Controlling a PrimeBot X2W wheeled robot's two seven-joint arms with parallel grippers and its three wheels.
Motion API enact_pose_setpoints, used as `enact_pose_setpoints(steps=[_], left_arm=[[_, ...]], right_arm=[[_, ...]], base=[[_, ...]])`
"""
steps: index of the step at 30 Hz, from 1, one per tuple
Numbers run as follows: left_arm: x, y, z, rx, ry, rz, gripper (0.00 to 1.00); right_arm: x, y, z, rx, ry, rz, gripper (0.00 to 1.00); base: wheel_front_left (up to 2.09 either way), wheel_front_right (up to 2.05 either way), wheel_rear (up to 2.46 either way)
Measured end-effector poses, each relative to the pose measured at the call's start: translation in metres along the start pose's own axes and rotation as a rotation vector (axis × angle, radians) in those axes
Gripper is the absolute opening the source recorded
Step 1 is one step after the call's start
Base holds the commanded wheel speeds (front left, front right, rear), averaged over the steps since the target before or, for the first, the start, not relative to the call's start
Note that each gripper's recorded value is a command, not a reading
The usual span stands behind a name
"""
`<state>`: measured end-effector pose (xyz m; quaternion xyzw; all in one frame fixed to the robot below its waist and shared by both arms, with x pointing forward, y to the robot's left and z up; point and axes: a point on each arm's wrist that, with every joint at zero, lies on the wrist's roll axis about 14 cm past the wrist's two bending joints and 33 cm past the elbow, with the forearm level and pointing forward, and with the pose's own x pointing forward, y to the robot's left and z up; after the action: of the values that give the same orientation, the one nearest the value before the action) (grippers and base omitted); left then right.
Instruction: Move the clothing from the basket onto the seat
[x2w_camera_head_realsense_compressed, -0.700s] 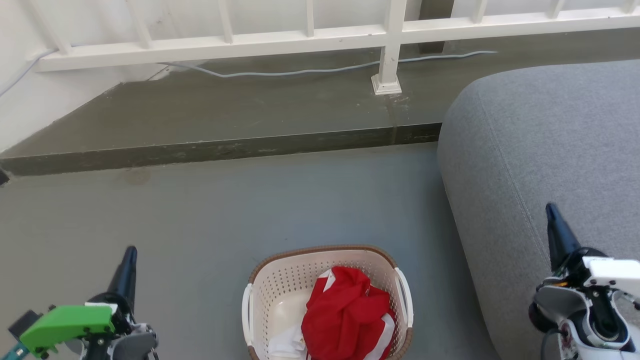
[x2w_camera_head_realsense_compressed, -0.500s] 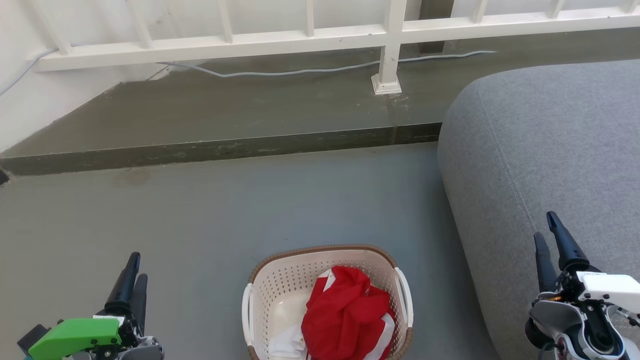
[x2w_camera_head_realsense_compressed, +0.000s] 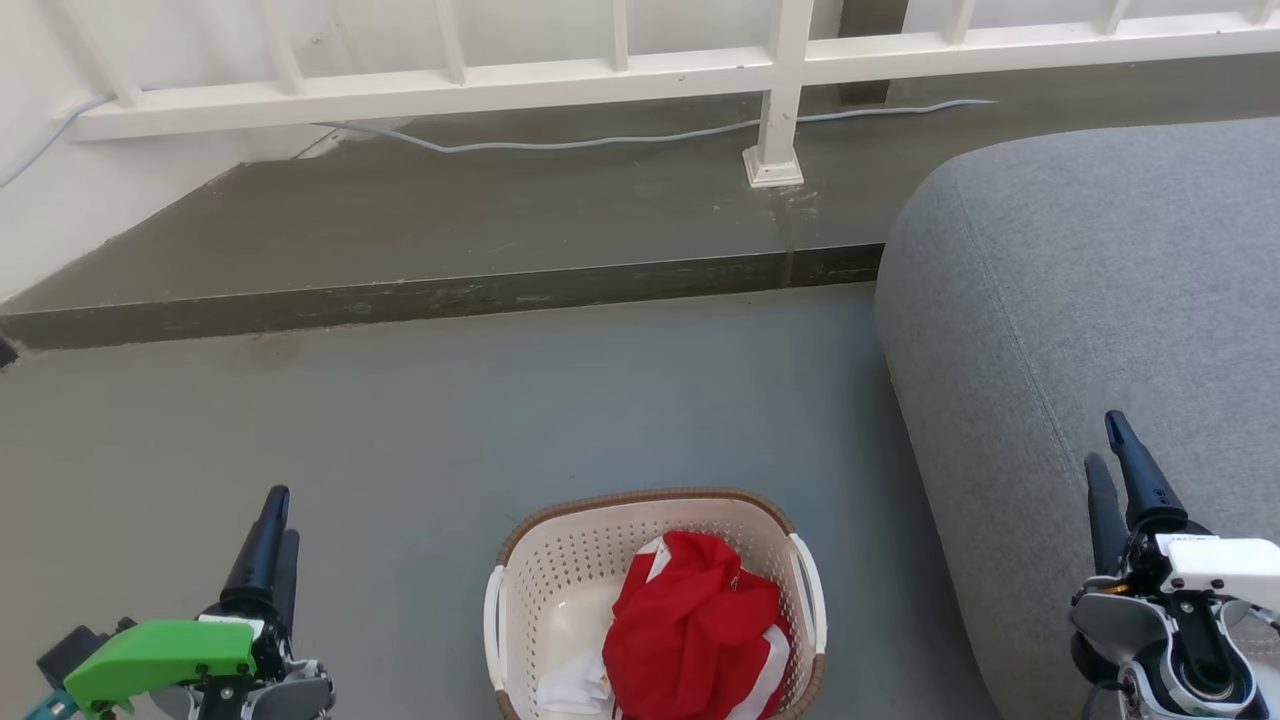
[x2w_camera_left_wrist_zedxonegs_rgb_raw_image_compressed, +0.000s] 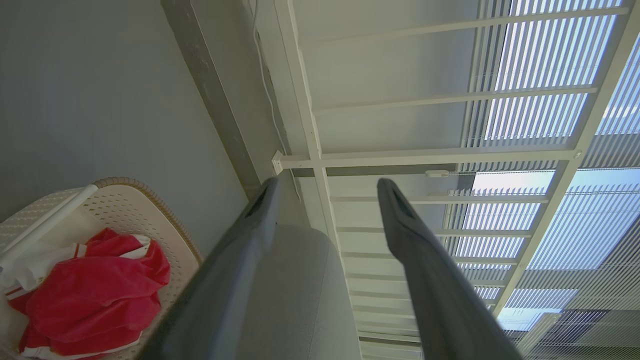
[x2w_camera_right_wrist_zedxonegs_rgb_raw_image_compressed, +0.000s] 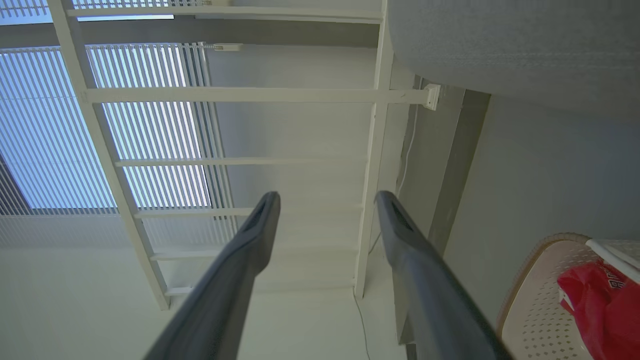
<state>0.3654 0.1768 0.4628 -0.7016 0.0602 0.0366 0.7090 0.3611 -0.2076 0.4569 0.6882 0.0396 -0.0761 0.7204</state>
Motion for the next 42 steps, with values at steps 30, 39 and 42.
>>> enact_pose_setpoints(steps=[30,39,42], left_arm=[[0.012,-0.047,-0.01,0.585,0.016,-0.145,1.0],[0.01,-0.061,-0.019,0.782,0.012,-0.201,1.0],[0.01,-0.062,-0.025,0.835,0.019,-0.21,1.0]], right_arm=[[0.011,0.036,-0.003,-0.623,0.026,0.117,1.0],[0.01,0.047,-0.014,-0.821,0.036,0.167,1.0],[0.009,0.047,-0.017,-0.872,0.038,0.176,1.0]], base=[[0.0,0.0,0.0],[0.0,0.0,0.0],[0.0,0.0,0.0]])
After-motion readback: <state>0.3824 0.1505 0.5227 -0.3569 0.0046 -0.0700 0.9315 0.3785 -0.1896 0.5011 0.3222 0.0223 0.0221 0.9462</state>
